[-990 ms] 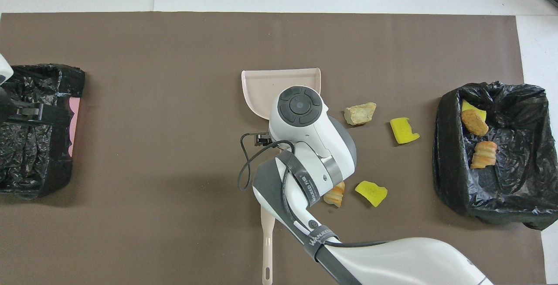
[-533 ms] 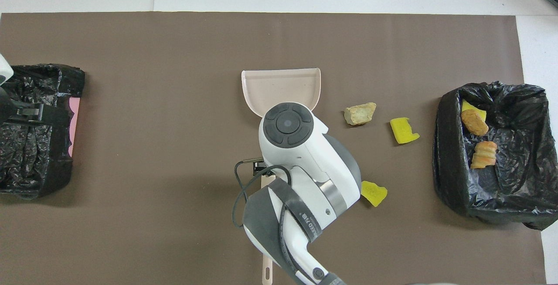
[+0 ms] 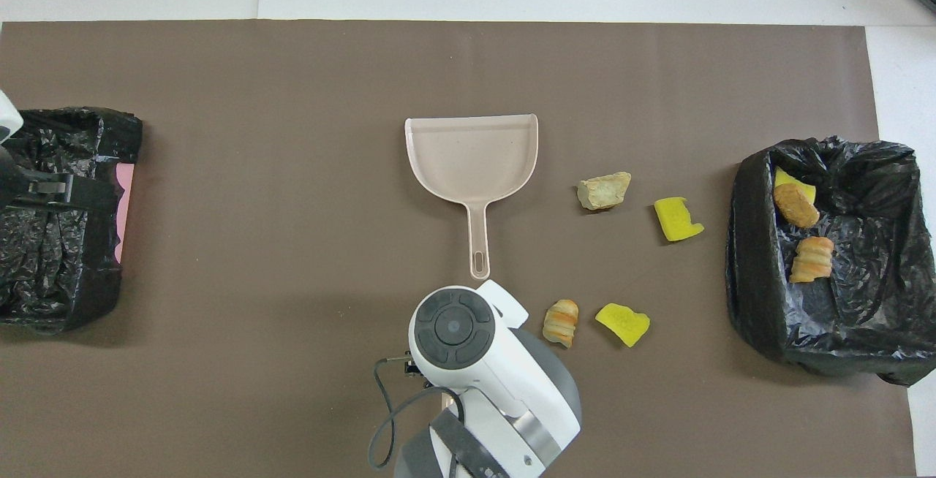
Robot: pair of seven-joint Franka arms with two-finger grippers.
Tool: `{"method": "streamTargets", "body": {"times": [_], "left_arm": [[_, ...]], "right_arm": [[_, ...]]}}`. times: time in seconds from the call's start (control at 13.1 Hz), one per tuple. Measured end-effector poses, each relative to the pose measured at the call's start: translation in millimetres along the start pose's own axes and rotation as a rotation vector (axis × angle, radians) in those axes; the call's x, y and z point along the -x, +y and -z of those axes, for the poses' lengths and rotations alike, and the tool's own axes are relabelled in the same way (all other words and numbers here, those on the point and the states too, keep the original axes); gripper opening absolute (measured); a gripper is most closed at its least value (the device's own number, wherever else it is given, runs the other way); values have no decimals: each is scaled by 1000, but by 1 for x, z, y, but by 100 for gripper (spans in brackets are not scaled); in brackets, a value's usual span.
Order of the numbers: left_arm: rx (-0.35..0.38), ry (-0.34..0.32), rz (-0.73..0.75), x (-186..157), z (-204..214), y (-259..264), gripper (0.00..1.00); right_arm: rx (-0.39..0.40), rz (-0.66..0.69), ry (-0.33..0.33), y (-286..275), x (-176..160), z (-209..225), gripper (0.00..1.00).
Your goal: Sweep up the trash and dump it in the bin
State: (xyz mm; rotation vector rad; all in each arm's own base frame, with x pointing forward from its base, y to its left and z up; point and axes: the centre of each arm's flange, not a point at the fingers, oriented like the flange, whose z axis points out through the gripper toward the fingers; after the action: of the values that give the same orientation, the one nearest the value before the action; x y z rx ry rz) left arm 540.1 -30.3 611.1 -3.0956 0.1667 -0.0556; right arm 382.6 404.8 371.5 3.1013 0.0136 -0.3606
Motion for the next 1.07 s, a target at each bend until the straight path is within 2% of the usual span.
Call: {"method": "streamTargets", "body": {"times": [0.38, 0.53, 0.69, 0.76, 0.91, 0.99, 1.07], "left_arm": [[1, -4, -15, -3, -4, 8, 100], [1, -6, -16, -3, -5, 9, 100], [1, -7, -17, -4, -6, 9, 100], [1, -7, -17, -4, -6, 9, 100], [1, -7, -17, -4, -6, 9, 100], [1, -7, -17, -4, -6, 9, 100], [1, -7, -17, -4, -6, 9, 100]], "right_arm": [[16, 33, 12, -16, 34, -37, 100], [25, 35, 5, -15, 37, -42, 93], [28, 39, 3, -16, 39, -44, 70], [29, 41, 3, -16, 40, -45, 54], [29, 41, 2, -16, 40, -45, 47], [25, 39, -1, -17, 40, -45, 35], [14, 30, -13, -17, 41, -45, 30]]}}
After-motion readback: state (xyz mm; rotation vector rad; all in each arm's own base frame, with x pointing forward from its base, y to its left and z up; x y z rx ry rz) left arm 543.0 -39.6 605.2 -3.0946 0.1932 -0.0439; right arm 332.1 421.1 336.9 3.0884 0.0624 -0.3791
